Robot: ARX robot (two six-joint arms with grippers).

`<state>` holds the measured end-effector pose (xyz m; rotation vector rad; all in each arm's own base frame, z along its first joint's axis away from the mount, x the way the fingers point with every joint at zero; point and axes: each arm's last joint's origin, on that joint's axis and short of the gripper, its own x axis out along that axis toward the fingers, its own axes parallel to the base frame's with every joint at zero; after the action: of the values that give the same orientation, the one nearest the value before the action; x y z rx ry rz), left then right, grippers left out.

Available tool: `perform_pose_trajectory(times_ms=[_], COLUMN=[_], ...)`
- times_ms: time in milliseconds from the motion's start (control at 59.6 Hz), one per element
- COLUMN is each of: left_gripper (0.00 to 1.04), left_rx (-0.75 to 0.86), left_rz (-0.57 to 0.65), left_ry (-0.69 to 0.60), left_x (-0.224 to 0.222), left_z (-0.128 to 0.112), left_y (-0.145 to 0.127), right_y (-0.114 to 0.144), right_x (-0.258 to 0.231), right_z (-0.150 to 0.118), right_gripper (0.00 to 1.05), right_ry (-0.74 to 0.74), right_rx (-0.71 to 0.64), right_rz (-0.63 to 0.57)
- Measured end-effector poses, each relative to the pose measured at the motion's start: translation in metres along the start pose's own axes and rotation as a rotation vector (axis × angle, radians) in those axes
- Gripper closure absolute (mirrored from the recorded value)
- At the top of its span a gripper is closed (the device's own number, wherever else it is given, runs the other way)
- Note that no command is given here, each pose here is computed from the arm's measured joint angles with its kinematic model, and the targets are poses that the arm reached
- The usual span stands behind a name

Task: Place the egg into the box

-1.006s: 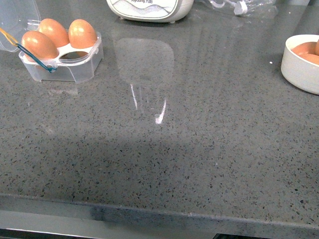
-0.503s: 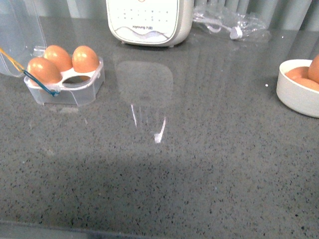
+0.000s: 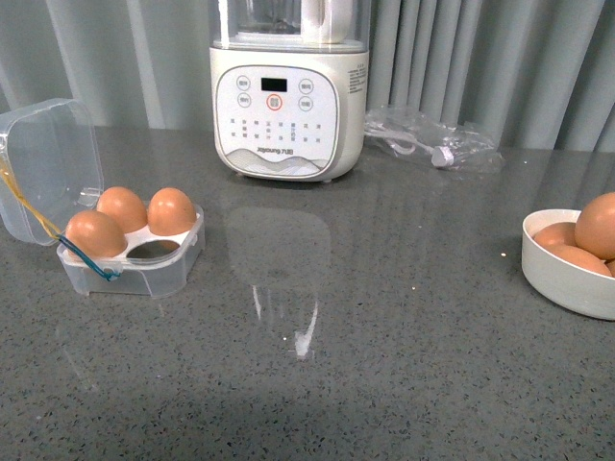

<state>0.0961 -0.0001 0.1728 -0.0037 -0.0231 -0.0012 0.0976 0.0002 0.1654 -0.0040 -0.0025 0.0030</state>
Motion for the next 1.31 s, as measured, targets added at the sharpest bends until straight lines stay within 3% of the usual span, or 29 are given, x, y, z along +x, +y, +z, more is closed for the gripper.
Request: perform_pose_trajectory(times_ms=[654,788,922,1040,1308], left_gripper=[0.07,0.07,0.07,0.07,0.07], left_rx=[0.000,0.000,0.000,0.000,0.000], left_rz=[0.000,0.001,0.000,0.000,0.000], left_ry=[0.000,0.000,-0.001,-0.001,-0.001], left_x=[0.000,0.000,0.000,0.000,0.000], left_z=[0.000,0.000,0.000,0.000,0.000], left_y=[0.000,0.000,0.000,0.000,0.000], right_y=[0.000,0.001,0.001,0.002,0.015], right_x=[0.000,0.001,0.023,0.063,0.166], right_z=[0.000,0.019,0.031,0.060,0.058], right_gripper=[0.07,0.07,0.07,0.07,0.07], right_ry=[-0.006,-0.184,-0.205,-0.228,0.099], right_rx=[0.009,0.105,0.114,0.097,0.062], right_rz=[0.006,0.042,0.038,0.018,0.046])
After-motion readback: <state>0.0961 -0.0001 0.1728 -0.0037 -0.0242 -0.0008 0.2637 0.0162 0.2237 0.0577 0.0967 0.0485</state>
